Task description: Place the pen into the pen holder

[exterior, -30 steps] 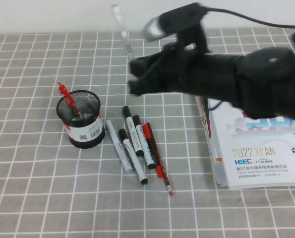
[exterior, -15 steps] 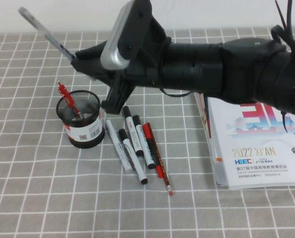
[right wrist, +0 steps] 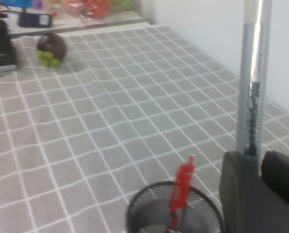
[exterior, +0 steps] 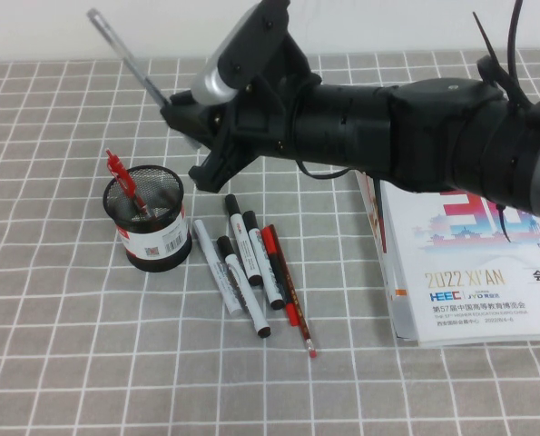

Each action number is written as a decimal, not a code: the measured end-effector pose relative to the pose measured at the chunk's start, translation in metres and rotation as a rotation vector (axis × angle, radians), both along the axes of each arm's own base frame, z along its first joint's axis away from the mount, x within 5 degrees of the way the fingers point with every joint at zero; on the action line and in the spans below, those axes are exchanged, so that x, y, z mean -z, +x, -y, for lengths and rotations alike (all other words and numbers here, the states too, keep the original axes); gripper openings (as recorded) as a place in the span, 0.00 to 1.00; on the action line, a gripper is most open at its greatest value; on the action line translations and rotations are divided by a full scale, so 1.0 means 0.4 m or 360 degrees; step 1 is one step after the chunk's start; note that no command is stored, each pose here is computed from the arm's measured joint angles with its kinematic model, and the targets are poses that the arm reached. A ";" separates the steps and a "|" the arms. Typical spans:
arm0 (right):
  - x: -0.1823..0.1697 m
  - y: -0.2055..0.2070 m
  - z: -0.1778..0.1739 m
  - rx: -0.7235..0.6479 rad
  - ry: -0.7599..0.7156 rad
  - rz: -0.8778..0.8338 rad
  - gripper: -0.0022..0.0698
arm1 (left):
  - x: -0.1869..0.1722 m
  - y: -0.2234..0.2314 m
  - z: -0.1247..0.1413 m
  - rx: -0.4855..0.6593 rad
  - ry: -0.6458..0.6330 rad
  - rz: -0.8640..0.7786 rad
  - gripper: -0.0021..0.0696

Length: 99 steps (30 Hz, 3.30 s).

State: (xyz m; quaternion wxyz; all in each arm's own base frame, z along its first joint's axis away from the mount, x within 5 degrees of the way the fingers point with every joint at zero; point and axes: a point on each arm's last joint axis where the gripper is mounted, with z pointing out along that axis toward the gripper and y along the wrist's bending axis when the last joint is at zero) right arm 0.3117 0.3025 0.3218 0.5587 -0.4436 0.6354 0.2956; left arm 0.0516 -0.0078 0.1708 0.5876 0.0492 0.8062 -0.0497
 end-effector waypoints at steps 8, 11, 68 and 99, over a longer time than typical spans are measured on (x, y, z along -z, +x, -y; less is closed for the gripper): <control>0.000 0.004 0.003 0.0022 -0.0003 -0.0002 0.06 | 0.000 0.000 0.000 0.0000 0.0000 0.0000 0.02; -0.001 -0.001 0.000 -0.0017 0.0011 -0.0007 0.06 | 0.000 0.000 0.000 0.0000 0.0000 0.0000 0.02; 0.298 0.157 -0.156 0.0095 0.0553 -0.0391 0.20 | 0.000 0.000 0.000 0.0000 0.0000 0.0000 0.02; -0.051 -0.222 0.246 0.0139 0.0245 0.0065 0.01 | 0.000 0.000 0.000 0.0000 0.0000 0.0000 0.02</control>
